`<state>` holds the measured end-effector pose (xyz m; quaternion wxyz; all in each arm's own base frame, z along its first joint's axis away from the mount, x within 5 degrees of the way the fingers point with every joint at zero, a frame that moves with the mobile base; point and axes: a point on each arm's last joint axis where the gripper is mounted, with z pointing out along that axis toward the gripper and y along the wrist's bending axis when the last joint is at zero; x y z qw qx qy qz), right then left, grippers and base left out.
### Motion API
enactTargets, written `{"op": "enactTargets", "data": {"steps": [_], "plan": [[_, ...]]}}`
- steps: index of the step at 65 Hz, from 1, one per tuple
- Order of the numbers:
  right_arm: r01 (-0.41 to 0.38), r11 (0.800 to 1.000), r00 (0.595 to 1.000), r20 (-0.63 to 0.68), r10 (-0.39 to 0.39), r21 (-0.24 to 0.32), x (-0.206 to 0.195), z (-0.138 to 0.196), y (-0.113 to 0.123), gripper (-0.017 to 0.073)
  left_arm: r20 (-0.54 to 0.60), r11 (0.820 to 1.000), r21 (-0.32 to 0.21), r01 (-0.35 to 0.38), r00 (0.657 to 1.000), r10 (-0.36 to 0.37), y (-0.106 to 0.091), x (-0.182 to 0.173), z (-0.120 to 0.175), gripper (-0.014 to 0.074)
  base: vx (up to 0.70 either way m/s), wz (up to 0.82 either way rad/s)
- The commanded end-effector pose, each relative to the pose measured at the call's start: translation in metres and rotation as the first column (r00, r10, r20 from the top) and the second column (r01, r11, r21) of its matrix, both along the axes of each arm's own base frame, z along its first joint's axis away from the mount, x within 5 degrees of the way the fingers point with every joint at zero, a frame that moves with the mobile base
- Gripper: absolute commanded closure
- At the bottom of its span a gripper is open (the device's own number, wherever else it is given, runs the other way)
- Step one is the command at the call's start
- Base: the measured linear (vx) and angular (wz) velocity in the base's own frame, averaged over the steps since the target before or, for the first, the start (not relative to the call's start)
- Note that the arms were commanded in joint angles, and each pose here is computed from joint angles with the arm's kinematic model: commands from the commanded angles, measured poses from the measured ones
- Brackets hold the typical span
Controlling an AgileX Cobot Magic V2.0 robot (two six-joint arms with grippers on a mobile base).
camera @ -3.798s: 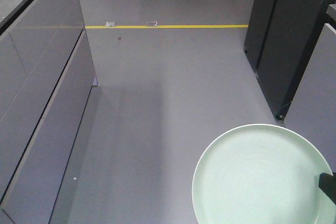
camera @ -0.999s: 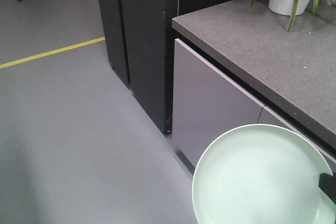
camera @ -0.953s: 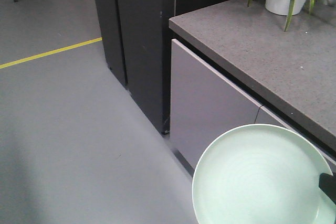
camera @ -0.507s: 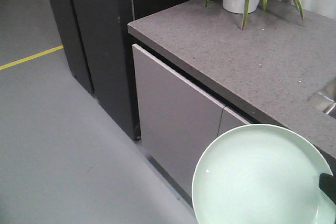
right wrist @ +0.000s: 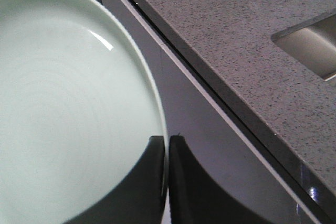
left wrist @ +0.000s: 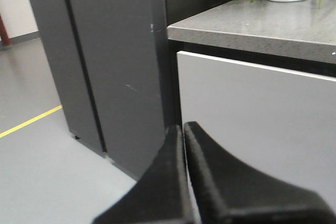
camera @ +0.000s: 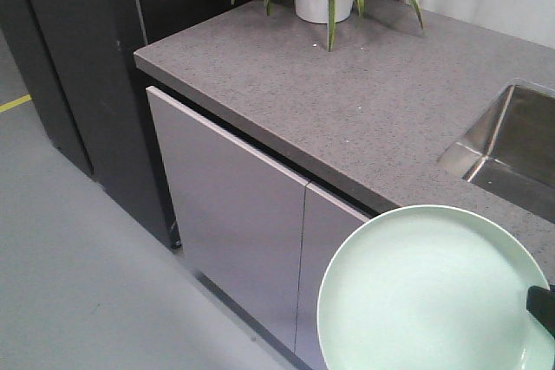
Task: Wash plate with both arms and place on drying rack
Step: 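Drive up to the stainless steel sink with the plate held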
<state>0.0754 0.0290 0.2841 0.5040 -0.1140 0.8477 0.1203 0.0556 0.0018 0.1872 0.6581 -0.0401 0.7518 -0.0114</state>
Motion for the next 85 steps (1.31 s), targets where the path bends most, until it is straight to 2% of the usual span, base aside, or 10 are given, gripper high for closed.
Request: {"op": "enactTargets", "data": {"steps": [1, 85], "plan": [[0.031, 0.999, 0.996, 0.077, -0.033, 0.028, 0.0032, 0.0134, -0.0014, 0.0561, 0.105, 1.0, -0.005, -0.004, 0.994, 0.004, 0.0002, -0.0013, 0.0142, 0.06, 0.07, -0.26], [0.031, 0.999, 0.997, 0.077, -0.033, 0.028, 0.0032, 0.0133, -0.0014, 0.0561, 0.105, 1.0, -0.005, -0.004, 0.994, 0.004, 0.0002, -0.0013, 0.0142, 0.06, 0.07, -0.3]]}}
